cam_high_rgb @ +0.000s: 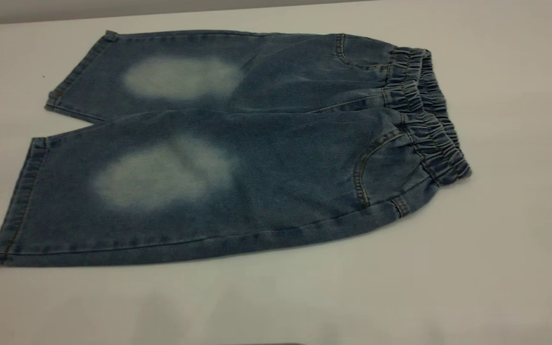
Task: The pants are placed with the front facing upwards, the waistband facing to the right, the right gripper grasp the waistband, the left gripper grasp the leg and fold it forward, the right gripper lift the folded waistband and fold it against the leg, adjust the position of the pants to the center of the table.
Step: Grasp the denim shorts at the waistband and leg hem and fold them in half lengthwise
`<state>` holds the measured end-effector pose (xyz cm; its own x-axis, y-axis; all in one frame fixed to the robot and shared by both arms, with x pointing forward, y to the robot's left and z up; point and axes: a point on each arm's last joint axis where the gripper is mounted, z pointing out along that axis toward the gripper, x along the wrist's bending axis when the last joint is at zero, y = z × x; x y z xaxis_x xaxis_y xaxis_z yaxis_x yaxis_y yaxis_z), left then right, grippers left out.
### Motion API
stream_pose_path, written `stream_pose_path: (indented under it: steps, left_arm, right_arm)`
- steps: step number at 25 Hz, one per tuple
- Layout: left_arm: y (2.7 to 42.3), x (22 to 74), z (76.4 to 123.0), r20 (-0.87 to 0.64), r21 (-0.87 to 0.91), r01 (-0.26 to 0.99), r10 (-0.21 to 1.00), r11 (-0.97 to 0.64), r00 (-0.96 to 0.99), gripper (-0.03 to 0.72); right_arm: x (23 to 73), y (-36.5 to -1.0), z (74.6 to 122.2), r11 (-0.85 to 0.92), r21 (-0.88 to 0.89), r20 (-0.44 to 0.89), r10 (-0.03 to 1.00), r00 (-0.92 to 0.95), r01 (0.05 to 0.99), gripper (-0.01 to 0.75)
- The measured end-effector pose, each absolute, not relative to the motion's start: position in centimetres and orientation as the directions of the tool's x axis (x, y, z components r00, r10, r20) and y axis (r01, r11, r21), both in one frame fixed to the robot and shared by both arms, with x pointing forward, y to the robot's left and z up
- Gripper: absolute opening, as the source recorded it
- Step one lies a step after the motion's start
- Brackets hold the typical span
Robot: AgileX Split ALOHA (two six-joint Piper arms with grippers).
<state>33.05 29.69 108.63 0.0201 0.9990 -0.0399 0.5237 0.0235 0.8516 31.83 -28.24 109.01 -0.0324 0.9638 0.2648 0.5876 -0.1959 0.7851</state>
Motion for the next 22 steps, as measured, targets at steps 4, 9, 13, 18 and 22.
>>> stream_pose_path:
  steps: [4,9,13,18,22]
  left_arm:
    - [28.9,37.0,108.1,-0.132,0.807,0.582,0.991,0.101,0.012,0.552]
    - [28.2,41.3,105.8,-0.237,0.726,0.659,0.971,0.198,-0.03,0.552]
    - [28.0,44.0,103.8,-0.246,0.695,0.684,0.967,0.22,-0.062,0.552]
    - [28.0,46.1,102.1,-0.212,0.695,0.693,0.976,0.19,-0.054,0.552]
    - [28.0,46.8,101.5,-0.174,0.706,0.694,0.984,0.142,-0.025,0.552]
  right_arm:
    - [36.0,-27.4,107.8,-0.176,0.707,0.328,0.94,-0.097,0.685,0.553]
    - [40.5,-26.6,104.8,-0.163,0.559,0.43,0.895,-0.116,0.813,0.573]
    - [43.5,-26.0,102.2,-0.142,0.472,0.496,0.859,-0.129,0.87,0.577]
    - [46.3,-25.5,99.0,-0.13,0.398,0.574,0.807,-0.136,0.908,0.58]
    - [48.0,-25.2,96.5,-0.154,0.355,0.623,0.775,-0.11,0.922,0.594]
